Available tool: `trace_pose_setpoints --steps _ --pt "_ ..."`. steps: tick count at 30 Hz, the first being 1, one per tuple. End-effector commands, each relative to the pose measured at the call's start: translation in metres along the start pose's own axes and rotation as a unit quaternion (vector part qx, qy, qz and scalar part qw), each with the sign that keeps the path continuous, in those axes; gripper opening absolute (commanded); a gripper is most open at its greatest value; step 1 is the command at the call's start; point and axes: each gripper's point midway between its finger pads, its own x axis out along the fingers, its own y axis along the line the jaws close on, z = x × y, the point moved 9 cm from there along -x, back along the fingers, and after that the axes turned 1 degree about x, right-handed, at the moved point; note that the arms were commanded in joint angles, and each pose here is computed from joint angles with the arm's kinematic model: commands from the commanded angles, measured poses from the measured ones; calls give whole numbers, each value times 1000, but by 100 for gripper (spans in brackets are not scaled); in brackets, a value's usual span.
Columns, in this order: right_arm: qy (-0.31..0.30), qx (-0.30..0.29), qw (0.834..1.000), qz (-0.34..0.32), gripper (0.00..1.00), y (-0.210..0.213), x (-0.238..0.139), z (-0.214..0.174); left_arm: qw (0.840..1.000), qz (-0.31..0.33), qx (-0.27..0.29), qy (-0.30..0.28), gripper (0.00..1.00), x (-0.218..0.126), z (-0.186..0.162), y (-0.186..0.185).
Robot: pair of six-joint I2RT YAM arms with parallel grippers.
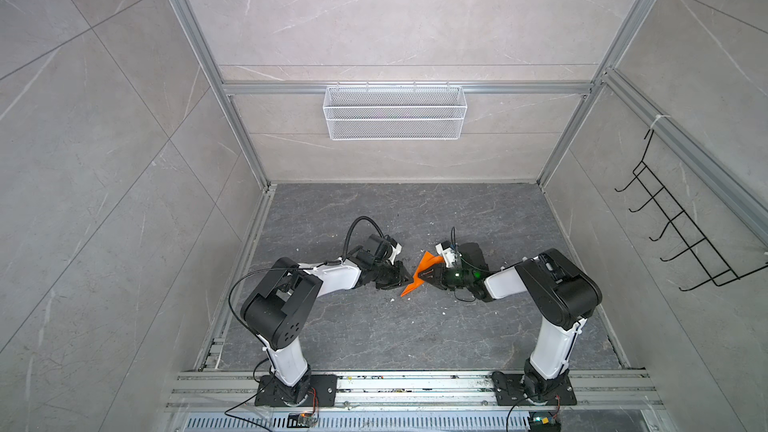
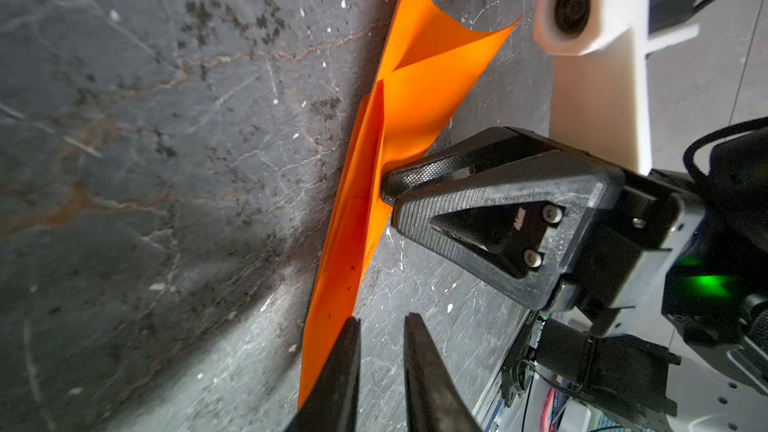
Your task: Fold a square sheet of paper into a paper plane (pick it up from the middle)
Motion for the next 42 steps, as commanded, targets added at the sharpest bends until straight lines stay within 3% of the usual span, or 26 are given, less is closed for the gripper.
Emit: trace_pose_setpoints --steps 1,12,25,31,37,42 --pt "11 10 1000 -24 29 -12 3 -4 1000 5 -5 31 21 3 -4 3" --pt "10 11 1000 -27 29 -12 3 -5 999 16 -7 49 16 10 -6 8" --pt "9 17 999 -31 29 -14 3 -5 999 23 12 36 30 0 -2 -1" --pt "10 19 999 -32 28 -16 4 -6 999 7 2 46 19 6 -2 0" --pt "10 21 999 -33 28 -17 4 -7 999 6 -2 48 13 6 -2 0" --pt "10 23 999 -33 28 -18 5 -7 999 5 -4 54 0 10 -3 0"
